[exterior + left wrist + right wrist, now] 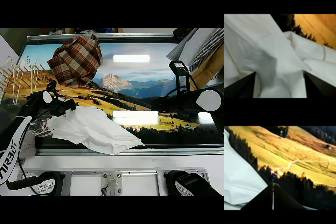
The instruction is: Fold the clothes and pants, and hang the long-sleeved shirts on hangers.
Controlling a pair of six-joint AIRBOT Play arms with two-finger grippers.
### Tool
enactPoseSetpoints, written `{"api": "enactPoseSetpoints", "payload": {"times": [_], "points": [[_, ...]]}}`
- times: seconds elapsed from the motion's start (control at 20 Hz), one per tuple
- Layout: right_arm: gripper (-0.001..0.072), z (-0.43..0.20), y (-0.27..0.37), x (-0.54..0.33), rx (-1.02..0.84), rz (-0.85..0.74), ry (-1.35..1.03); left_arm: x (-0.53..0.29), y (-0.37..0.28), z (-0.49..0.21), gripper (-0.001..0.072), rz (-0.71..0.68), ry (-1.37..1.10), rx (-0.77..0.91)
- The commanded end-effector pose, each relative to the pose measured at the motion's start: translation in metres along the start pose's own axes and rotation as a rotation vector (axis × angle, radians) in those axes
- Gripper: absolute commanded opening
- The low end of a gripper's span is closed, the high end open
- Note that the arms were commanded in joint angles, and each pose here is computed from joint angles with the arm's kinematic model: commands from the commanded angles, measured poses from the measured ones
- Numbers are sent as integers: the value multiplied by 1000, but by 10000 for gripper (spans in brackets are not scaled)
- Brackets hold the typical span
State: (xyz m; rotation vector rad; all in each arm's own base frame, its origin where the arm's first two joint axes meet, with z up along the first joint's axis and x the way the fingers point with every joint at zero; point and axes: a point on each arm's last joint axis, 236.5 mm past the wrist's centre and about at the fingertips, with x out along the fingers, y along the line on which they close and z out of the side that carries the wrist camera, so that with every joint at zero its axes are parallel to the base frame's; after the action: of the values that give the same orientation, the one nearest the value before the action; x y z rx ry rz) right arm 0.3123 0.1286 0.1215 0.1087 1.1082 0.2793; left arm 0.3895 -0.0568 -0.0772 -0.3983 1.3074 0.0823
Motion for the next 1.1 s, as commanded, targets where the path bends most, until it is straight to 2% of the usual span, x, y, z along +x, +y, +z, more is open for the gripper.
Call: {"api": "enactPoseSetpoints", "payload": {"times": [0.0, 0.15, 0.3, 0.45, 0.55, 0.75, 1.0, 1.05], "points": [[14, 0, 0, 0, 0, 0, 2, 6, -22, 6, 20, -33, -26, 32], [15, 0, 0, 0, 0, 0, 1, -39, -72, 33, 16, -99, -114, 164], [14, 0, 2, 2, 3, 8, 5, -129, -157, 55, 16, -244, -323, 325], [15, -2, 5, 1, 0, 22, 12, -213, -235, 42, 16, -403, -487, 456], [15, 10, -11, -5, -31, -43, -33, -244, -278, 13, 16, -496, -519, 541], [15, 46, -60, -51, -6, -204, -179, -225, -340, -66, 16, -583, -419, 695], [15, 51, -91, -78, 95, -254, -246, -133, -389, -155, 19, -574, -244, 837], [15, 51, -91, -79, 95, -254, -247, -120, -393, -161, 215, -568, -230, 843]]}}
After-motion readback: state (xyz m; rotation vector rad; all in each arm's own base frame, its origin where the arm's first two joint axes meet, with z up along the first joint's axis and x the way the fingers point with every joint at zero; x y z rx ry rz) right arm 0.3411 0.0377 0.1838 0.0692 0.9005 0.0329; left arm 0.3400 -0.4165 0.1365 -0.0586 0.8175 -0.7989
